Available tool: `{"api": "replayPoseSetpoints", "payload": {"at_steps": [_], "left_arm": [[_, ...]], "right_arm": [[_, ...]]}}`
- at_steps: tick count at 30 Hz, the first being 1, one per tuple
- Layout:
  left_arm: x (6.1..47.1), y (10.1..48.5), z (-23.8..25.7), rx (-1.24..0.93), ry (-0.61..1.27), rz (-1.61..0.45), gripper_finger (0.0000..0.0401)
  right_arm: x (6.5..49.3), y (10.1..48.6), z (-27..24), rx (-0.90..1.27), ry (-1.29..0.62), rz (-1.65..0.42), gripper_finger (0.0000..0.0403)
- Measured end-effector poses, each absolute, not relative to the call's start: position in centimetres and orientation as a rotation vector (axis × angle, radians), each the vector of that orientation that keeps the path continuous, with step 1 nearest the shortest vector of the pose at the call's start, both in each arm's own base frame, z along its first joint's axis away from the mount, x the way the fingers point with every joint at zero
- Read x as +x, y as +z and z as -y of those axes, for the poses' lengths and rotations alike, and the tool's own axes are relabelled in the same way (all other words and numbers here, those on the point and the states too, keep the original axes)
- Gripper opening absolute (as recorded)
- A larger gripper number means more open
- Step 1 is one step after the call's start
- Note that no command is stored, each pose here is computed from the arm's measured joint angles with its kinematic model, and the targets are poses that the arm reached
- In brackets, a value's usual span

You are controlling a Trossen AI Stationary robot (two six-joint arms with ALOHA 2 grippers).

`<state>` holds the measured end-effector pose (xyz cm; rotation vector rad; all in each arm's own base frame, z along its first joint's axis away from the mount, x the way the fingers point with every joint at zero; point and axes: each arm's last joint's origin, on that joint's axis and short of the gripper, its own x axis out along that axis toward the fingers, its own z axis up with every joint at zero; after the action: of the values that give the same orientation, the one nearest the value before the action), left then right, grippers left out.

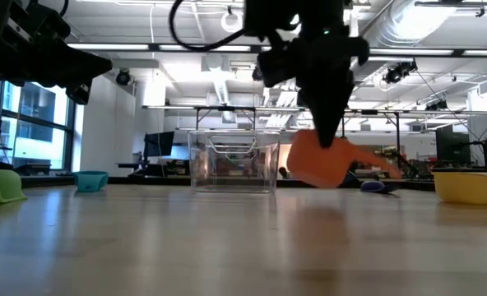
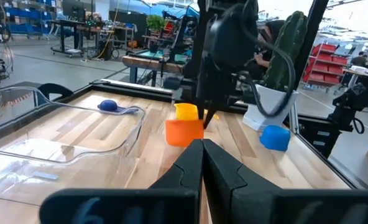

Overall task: Nest measuring cups in basket
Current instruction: Adjust the orange measuring cup, then move the blue measuring cup to the bottom center of the table

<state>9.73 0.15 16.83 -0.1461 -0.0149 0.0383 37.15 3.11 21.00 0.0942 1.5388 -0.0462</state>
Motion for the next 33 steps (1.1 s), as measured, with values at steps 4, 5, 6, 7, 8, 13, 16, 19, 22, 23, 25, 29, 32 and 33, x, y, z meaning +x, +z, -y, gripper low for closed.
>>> {"api": "replayPoseSetpoints", "payload": {"at_steps": [4,5,6,7,8,13,16,19,22,23,25,29,32,33], "left_arm": [[9.7,16.8,-0.2,-0.146,0.038,0.015,0.0001],[9.7,16.8,-0.2,-0.146,0.038,0.015,0.0001],[9.7,16.8,-0.2,-0.146,0.038,0.015,0.0001],[9.7,16.8,-0.2,-0.146,0.038,0.015,0.0001],[9.7,16.8,-0.2,-0.146,0.038,0.015,0.0001],[9.7,16.8,-0.2,-0.146,0.038,0.015,0.0001],[9.7,16.8,-0.2,-0.146,0.038,0.015,0.0001],[9.7,16.8,-0.2,-0.146,0.038,0.015,0.0001],[9.7,16.8,-0.2,-0.146,0.038,0.015,0.0001],[9.7,16.8,-0.2,-0.146,0.038,0.015,0.0001],[9.7,16.8,-0.2,-0.146,0.038,0.015,0.0001],[9.7,16.8,-0.2,-0.146,0.039,0.015,0.0001],[9.7,16.8,-0.2,-0.146,0.038,0.015,0.0001],[9.7,16.8,-0.2,-0.146,0.038,0.015,0.0001]], "right_arm": [[38.4,20.4,-3.2,0.077,-0.028,-1.541,0.0004],[38.5,20.3,-3.2,0.078,-0.027,-1.538,0.0004],[38.6,20.3,-3.2,0.080,-0.025,-1.538,0.0004],[38.6,20.3,-3.2,0.081,-0.024,-1.535,0.0004],[38.6,20.3,-3.2,0.083,-0.024,-1.537,0.0005],[38.5,20.2,-3.2,0.100,-0.002,-1.554,0.0008],[38.5,20.2,-3.3,0.118,0.016,-1.551,0.0032],[38.6,20.2,-3.3,0.113,0.021,-1.545,0.0078],[38.6,20.3,-3.3,0.112,0.032,-1.546,0.0126],[38.6,20.3,-3.3,0.119,0.040,-1.545,0.0141],[38.4,20.8,-3.1,0.136,0.050,-1.533,0.0166],[37.9,22.7,-2.5,0.160,0.052,-1.485,0.0200],[37.2,24.5,-1.9,0.170,0.047,-1.439,0.0209],[36.9,25.0,-1.8,0.173,0.048,-1.421,0.0211]]}}
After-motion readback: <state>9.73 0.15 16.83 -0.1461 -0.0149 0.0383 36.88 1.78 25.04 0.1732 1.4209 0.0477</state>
